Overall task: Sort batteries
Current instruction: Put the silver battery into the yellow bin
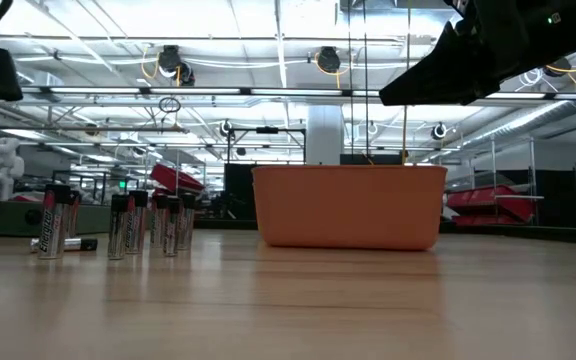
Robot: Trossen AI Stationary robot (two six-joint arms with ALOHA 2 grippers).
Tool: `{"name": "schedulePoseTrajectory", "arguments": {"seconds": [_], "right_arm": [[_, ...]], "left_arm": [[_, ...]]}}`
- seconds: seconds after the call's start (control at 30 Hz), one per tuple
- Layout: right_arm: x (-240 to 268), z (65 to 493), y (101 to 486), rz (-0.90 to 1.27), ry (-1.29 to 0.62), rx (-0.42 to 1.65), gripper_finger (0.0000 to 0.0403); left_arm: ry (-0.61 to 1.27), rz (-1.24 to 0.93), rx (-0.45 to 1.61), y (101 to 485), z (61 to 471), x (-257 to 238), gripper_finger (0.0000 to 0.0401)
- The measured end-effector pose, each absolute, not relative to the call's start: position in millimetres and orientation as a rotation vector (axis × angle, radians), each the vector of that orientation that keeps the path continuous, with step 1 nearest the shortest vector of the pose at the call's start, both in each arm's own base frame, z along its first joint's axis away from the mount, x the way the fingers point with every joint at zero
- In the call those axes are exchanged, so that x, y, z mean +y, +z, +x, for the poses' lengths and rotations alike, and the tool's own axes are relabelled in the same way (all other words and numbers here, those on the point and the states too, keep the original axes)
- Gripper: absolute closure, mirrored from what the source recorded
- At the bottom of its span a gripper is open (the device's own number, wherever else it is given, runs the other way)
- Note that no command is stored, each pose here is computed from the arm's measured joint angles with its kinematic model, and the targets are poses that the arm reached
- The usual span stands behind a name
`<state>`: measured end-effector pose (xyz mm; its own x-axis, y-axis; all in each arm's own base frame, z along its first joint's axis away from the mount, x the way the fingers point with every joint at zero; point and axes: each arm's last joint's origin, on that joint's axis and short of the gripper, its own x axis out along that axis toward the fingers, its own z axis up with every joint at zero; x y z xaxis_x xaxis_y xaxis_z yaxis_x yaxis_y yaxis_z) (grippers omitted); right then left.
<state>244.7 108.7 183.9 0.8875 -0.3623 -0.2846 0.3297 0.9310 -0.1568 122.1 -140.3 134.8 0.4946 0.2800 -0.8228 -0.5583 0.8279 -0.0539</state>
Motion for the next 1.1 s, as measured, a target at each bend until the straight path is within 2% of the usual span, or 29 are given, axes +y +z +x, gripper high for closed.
{"name": "schedulePoseTrajectory", "arguments": {"seconds": [0.13, 0.2, 0.27, 0.4, 0.77, 1.1], "right_arm": [[108.7, 244.7, 183.9, -0.106, -0.36, 0.316, 0.0271], [108.7, 244.7, 183.9, -0.106, -0.36, 0.316, 0.0271], [108.7, 244.8, 184.0, -0.105, -0.36, 0.316, 0.0271], [108.7, 244.8, 184.0, -0.105, -0.361, 0.316, 0.0271], [108.6, 244.7, 184.1, -0.106, -0.364, 0.315, 0.0271], [104.5, 248.6, 186.2, -0.092, -0.382, 0.29, 0.0271]], "left_arm": [[0.515, -0.303, 0.894, 135.4, 122.8, -139.8, 0.019], [0.519, -0.296, 0.89, 135.0, 122.9, -139.4, 0.0207], [0.523, -0.287, 0.895, 133.2, 123.1, -139.6, 0.0245], [0.508, -0.261, 0.896, 127.7, 125.6, -143.0, 0.0362], [0.52, -0.224, 0.863, 125.9, 127.3, -142.3, 0.0364], [0.695, -0.02, 0.579, 145.1, 146.7, -108.2, 0.0364]]}}
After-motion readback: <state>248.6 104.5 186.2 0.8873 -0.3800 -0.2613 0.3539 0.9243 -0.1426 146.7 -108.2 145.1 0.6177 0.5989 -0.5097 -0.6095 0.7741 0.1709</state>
